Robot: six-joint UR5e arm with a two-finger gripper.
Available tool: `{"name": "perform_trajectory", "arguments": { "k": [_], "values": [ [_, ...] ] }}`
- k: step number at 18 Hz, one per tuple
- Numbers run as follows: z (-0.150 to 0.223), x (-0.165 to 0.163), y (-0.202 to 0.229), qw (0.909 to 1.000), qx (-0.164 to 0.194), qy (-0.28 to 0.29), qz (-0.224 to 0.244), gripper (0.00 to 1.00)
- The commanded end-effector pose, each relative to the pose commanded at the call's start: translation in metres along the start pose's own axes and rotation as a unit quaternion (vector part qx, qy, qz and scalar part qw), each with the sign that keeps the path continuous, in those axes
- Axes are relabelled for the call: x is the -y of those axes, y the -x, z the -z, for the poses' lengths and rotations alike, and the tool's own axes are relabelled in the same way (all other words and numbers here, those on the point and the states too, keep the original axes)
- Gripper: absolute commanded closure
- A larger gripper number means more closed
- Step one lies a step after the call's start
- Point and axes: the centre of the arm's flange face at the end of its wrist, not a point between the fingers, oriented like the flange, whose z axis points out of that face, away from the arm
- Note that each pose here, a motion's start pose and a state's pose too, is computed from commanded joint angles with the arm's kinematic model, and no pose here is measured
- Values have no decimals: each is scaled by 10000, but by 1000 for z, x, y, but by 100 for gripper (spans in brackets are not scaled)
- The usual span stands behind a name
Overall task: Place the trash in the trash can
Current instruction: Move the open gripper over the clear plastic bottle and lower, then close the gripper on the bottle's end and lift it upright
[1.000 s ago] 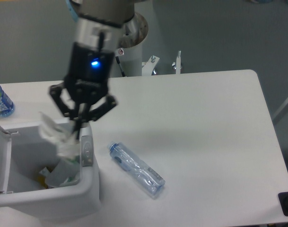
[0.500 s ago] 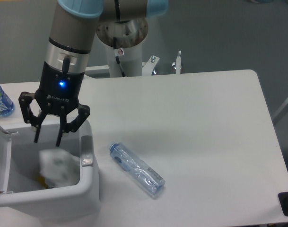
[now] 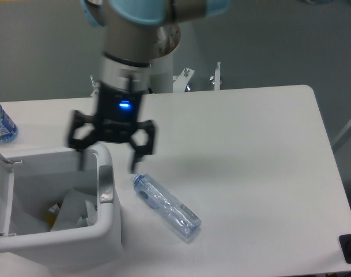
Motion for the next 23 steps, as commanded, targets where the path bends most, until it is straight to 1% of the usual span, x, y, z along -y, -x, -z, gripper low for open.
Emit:
{"name": "perform_trajectory", "arguments": {
  "k": [1, 2, 4, 5, 8, 10, 13, 15, 19, 21, 23],
  "values": [
    [-13, 0, 13, 9998, 180, 98, 69, 0],
    [-36, -2, 29, 9987, 381, 284, 165, 0],
    [-84, -6, 56, 9938, 818, 647, 385, 0],
    [-100, -7, 64, 9913, 936, 746, 541, 0],
    [-141, -13, 82, 9873, 997, 1041, 665, 0],
    [-160, -17, 90, 9840, 1135, 1180, 697, 0],
    [-195, -23, 103, 9802, 1184, 1402, 737, 0],
    [-211, -29, 99, 9799, 1182, 1470, 653, 0],
    [-236, -31, 89, 9789, 1301, 1498, 492, 0],
    [-240, -29, 87, 9790, 1321, 1483, 453, 0],
    [-254, -31, 86, 9774, 1370, 1557, 416, 0]
  ]
}}
